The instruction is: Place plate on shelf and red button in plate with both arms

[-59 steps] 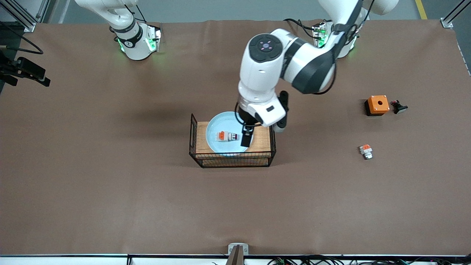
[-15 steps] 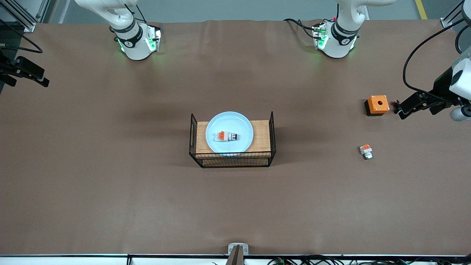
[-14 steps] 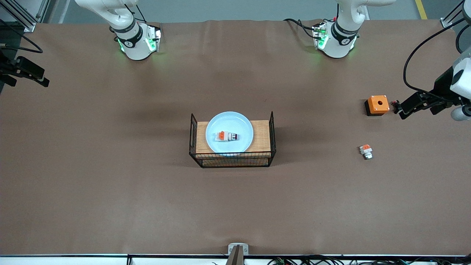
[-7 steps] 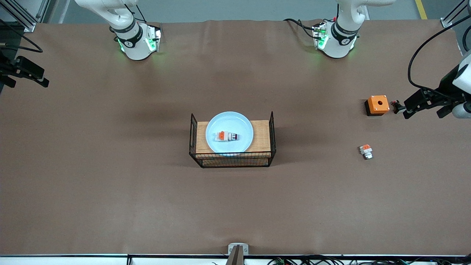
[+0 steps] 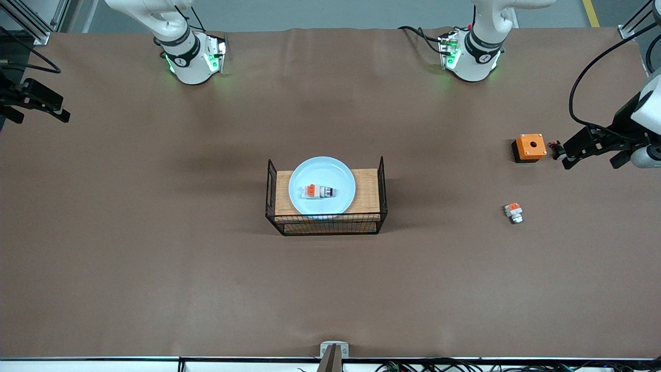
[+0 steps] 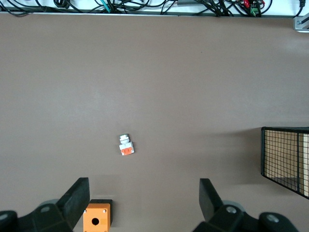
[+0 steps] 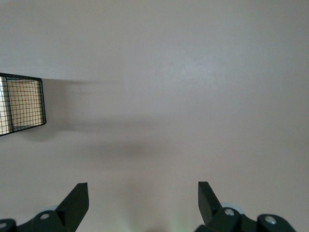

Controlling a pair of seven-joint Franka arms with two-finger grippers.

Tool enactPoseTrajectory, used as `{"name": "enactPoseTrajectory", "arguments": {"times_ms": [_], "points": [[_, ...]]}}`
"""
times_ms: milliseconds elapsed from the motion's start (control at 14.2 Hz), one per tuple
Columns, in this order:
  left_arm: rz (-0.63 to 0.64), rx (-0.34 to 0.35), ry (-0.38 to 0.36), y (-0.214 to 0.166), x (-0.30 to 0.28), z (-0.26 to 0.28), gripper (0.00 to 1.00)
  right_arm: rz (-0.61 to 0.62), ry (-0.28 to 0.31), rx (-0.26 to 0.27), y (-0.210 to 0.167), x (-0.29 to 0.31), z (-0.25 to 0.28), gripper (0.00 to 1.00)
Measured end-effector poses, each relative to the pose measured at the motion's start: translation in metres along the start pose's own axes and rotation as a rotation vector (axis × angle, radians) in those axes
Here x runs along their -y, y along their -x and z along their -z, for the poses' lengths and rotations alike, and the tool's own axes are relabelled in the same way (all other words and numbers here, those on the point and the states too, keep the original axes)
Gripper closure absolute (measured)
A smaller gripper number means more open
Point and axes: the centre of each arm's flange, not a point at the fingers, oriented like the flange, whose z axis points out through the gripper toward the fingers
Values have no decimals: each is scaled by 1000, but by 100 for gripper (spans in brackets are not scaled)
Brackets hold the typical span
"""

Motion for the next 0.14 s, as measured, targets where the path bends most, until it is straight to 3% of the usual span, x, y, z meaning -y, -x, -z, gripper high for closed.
{"name": "enactPoseTrajectory", "arguments": {"times_ms": [141], "points": [[13, 2, 0, 0, 0, 0, 0, 0, 0, 0, 0, 0, 0, 0]]}}
